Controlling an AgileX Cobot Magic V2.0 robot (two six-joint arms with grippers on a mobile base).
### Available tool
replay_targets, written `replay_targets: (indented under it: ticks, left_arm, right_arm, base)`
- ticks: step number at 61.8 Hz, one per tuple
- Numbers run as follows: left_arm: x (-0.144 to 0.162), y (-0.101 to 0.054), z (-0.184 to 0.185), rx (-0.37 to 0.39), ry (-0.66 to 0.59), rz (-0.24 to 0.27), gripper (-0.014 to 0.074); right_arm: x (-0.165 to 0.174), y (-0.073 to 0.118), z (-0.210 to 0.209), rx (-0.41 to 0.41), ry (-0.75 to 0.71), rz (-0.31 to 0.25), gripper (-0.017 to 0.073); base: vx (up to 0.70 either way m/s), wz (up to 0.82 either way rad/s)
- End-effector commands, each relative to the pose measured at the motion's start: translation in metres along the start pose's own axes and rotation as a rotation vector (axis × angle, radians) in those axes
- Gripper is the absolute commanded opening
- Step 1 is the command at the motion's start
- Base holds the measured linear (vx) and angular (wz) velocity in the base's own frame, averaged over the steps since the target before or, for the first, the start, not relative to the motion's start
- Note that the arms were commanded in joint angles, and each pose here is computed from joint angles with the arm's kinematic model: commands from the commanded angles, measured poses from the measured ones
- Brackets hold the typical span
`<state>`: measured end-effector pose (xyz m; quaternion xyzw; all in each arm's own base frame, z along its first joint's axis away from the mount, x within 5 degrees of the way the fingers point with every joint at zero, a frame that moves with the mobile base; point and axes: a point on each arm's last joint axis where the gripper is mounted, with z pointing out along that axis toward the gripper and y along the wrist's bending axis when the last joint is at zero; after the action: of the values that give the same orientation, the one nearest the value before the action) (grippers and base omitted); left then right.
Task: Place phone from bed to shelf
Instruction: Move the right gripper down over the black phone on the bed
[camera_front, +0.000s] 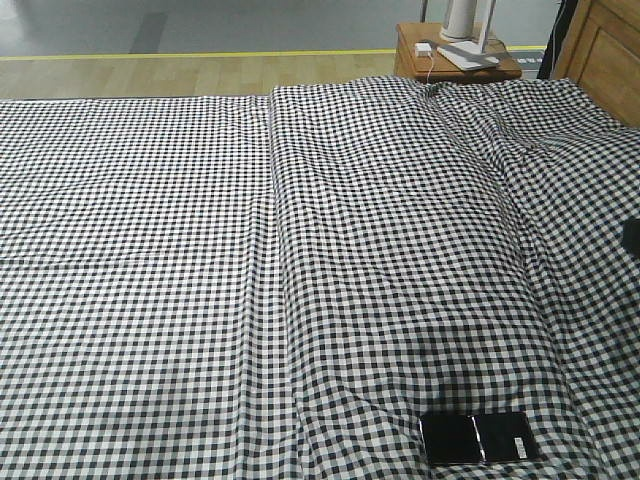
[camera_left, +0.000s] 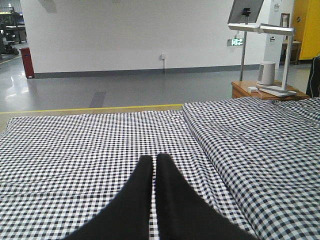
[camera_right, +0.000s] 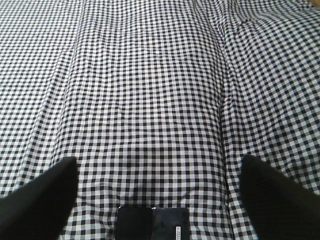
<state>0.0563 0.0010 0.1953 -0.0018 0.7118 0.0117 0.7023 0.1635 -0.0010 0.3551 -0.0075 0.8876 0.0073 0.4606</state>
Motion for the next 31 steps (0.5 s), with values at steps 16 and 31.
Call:
replay_targets:
  ticks: [16,31]
  left_arm:
    - [-0.015,0.000,-0.002,0.003,-0.104,-0.019,0.0001]
    - [-0.015,0.000,-0.002,0.003,-0.104,-0.019,0.0001]
  right_arm:
    - [-0.013,-0.002,-0.010,0.015,0.003,0.052,0.0713]
    - [-0.030,-0.018,-0.009,0.081,0.211,0.105,0.0703]
  base:
    - [0.00,0.00]
    - [0.00,0.00]
